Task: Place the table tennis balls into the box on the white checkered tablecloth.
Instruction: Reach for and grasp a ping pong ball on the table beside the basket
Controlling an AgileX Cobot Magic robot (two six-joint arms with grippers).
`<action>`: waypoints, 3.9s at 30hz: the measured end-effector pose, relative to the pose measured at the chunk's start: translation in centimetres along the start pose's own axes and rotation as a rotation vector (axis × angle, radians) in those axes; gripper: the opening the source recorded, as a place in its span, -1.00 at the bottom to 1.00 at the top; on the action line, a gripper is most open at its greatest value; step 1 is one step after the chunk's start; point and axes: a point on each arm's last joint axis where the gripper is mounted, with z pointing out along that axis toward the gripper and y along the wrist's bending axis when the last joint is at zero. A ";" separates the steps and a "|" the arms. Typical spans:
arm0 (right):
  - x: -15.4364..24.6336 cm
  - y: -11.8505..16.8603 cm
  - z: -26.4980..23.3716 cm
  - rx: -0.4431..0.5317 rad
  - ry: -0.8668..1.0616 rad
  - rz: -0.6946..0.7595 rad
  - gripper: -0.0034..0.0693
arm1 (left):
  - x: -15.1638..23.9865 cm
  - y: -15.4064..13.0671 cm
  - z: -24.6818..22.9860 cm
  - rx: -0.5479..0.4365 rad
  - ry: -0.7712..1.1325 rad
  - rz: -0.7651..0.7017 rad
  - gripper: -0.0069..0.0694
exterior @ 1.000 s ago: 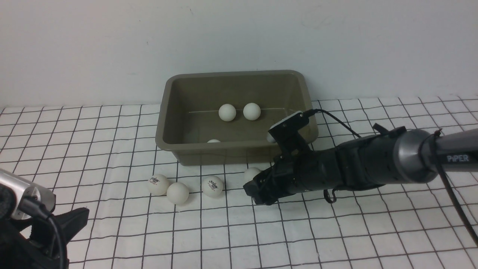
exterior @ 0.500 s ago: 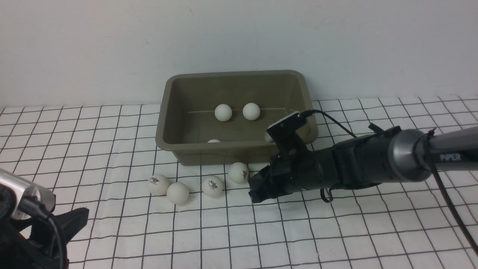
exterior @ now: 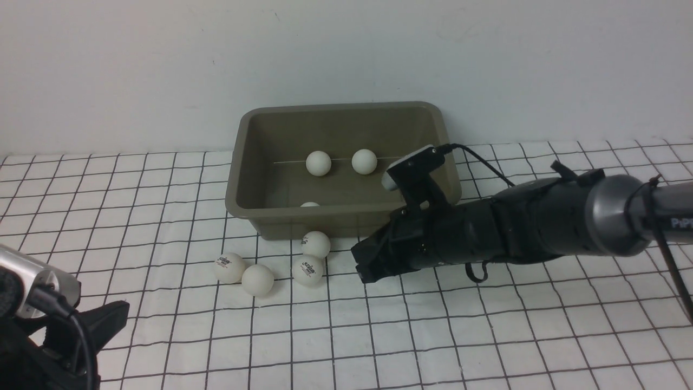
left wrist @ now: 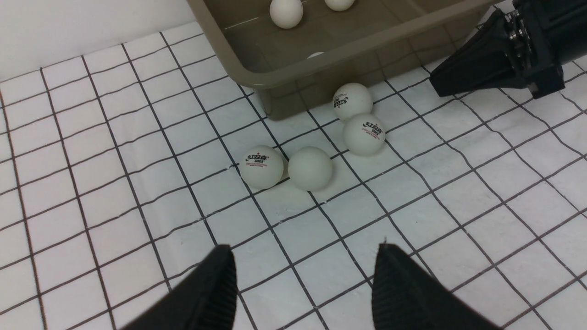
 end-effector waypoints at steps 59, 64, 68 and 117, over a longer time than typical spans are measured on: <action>-6.7 9.4 -32.2 0.517 -0.272 -0.243 -0.95 | -5.2 5.1 10.8 0.079 0.167 -0.122 0.14; -6.9 8.5 -30.2 0.508 -0.214 -0.230 -0.95 | -5.3 5.6 11.7 0.079 0.192 -0.098 0.14; -7.1 7.9 -28.9 0.506 -0.190 -0.229 -0.95 | -5.1 6.1 12.9 0.079 0.238 -0.067 0.14; -7.0 7.5 -28.8 0.542 -0.161 -0.272 -0.95 | -1.1 6.5 28.0 0.196 0.556 0.063 0.37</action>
